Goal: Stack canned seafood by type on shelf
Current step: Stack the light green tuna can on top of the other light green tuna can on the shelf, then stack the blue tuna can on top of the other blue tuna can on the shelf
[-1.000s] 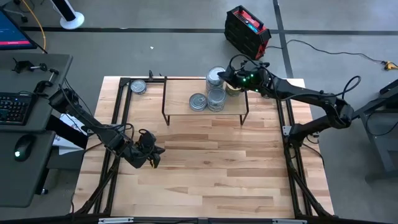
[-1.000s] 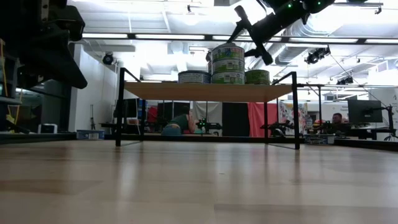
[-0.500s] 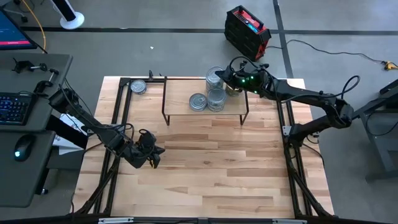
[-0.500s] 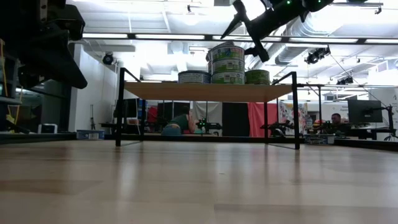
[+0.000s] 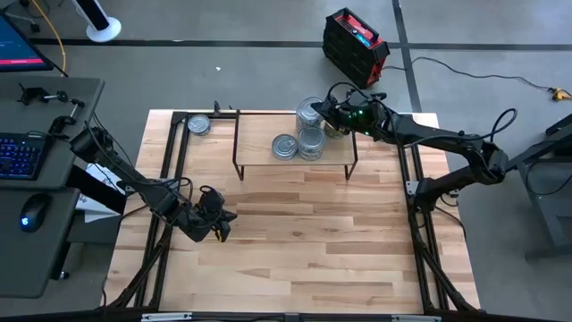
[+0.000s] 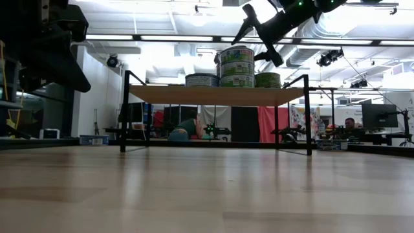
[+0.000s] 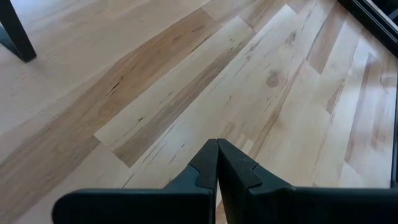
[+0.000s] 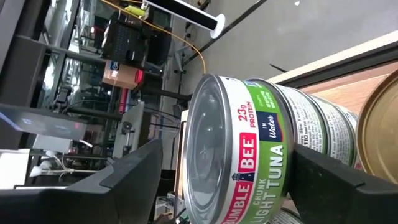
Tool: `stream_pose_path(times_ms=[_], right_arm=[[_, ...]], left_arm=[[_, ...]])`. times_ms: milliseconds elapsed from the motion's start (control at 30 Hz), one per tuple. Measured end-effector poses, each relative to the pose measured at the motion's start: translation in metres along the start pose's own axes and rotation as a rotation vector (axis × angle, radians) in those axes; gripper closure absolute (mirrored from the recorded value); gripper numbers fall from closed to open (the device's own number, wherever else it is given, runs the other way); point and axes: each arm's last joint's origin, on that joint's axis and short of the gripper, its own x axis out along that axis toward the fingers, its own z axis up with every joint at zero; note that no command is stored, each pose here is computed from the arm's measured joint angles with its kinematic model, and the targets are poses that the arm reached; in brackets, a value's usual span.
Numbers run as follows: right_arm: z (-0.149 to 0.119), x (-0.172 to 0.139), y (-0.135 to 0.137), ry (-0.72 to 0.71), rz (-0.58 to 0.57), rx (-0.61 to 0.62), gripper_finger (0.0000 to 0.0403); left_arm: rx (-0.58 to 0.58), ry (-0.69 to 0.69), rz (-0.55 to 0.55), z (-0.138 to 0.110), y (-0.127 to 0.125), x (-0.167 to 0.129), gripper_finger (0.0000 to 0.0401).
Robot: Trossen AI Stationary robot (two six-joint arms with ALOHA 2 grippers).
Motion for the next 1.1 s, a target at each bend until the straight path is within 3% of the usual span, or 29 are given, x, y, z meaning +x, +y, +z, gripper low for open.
stream_pose_path(times_ms=[467, 767, 1100], right_arm=[[0.002, 0.001, 0.011, 0.005, -0.016, 0.02, 0.0102], [0.005, 0.021, 0.033, 0.096, -0.208, -0.094, 0.0102], [0.02, -0.001, 0.053, 0.079, -0.364, -0.18, 0.0102]], left_arm=[[0.005, -0.001, 0.001, 0.0, 0.0, 0.0, 0.04], [0.007, -0.001, 0.002, 0.0, 0.0, 0.0, 0.04], [0.032, -0.001, 0.003, 0.0, 0.0, 0.0, 0.04]])
